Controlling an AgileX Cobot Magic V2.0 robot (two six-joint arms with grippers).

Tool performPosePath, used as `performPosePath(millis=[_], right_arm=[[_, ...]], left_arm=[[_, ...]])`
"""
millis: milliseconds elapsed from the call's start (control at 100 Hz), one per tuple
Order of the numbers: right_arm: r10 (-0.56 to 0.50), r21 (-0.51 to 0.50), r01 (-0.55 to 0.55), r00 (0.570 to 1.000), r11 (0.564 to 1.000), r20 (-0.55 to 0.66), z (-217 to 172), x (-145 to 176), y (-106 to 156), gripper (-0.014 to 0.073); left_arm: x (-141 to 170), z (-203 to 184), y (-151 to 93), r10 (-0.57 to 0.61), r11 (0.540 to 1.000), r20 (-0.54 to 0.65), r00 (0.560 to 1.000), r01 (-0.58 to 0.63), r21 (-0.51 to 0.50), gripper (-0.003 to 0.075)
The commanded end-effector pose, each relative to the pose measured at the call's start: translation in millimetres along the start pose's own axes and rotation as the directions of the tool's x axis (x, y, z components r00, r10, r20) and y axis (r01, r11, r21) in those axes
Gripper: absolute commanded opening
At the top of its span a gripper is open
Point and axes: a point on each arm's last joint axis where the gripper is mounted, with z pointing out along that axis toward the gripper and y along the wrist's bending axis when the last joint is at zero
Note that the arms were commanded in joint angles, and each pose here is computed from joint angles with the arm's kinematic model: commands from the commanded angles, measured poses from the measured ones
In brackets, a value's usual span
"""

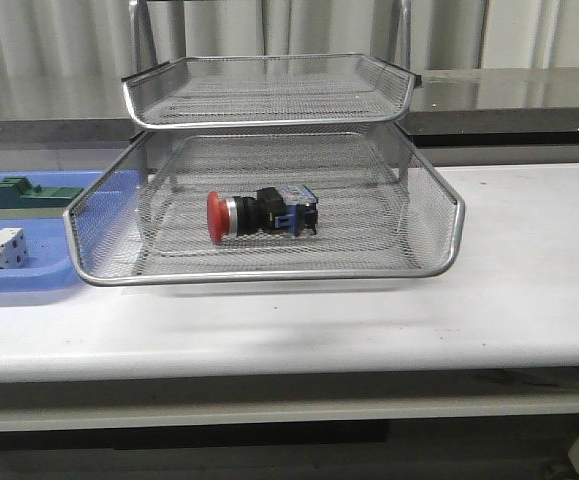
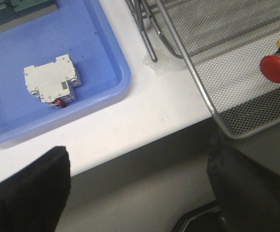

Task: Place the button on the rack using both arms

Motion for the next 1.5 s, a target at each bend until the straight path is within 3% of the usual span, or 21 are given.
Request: performPosePath(millis=[0,400,650,940,1020,1300,1390,1490], right_arm=[[0.003,0.015,-0.004,0.997,1.0,0.081,-6.2,-11.5,-1.0,-0.0068],[0.003,0.015,-0.004,0.997,1.0,0.081,-6.2,-11.5,-1.0,-0.0068],[0.003,0.015,-0.004,0.997,1.0,0.081,-6.2,-11.5,-1.0,-0.0068],[0.003,0.015,-0.004,0.997,1.0,0.081,-6.2,-11.5,-1.0,-0.0068],[0.003,0.015,-0.004,0.997,1.0,0.081,-6.2,-11.5,-1.0,-0.0068],[0.003,0.015,-0.004,0.997,1.0,0.081,-6.2,-11.5,-1.0,-0.0068],[0.003,0.015,-0.004,0.997,1.0,0.081,-6.2,-11.5,-1.0,-0.0068],[0.003,0.015,-0.004,0.997,1.0,0.081,-6.2,-11.5,-1.0,-0.0068]], left_arm=[[9.2,-20.3,-4.8,-0.032,0.999,0.169,0.985,0.036,-0.018,0.0558],[95.5,-48.9,-23.2,-0.046,0.994,0.471,0.881,0.089,-0.069,0.0558],[133.0,-51.1,-28.7,-0.076,0.986,0.659,0.748,0.156,-0.063,0.0558],[147.6,-34.8,-25.3,-0.059,0.977,0.797,0.601,0.2,-0.079,0.0558],[149.5,-30.3,-24.3,-0.055,0.975,0.81,0.584,0.206,-0.083,0.0558],[151.8,-25.9,-24.2,-0.057,0.975,0.805,0.591,0.208,-0.084,0.0548],[151.8,-25.9,-24.2,-0.057,0.975,0.805,0.591,0.208,-0.084,0.0479],[151.8,-25.9,-24.2,-0.057,0.975,0.805,0.591,0.208,-0.084,0.0347]])
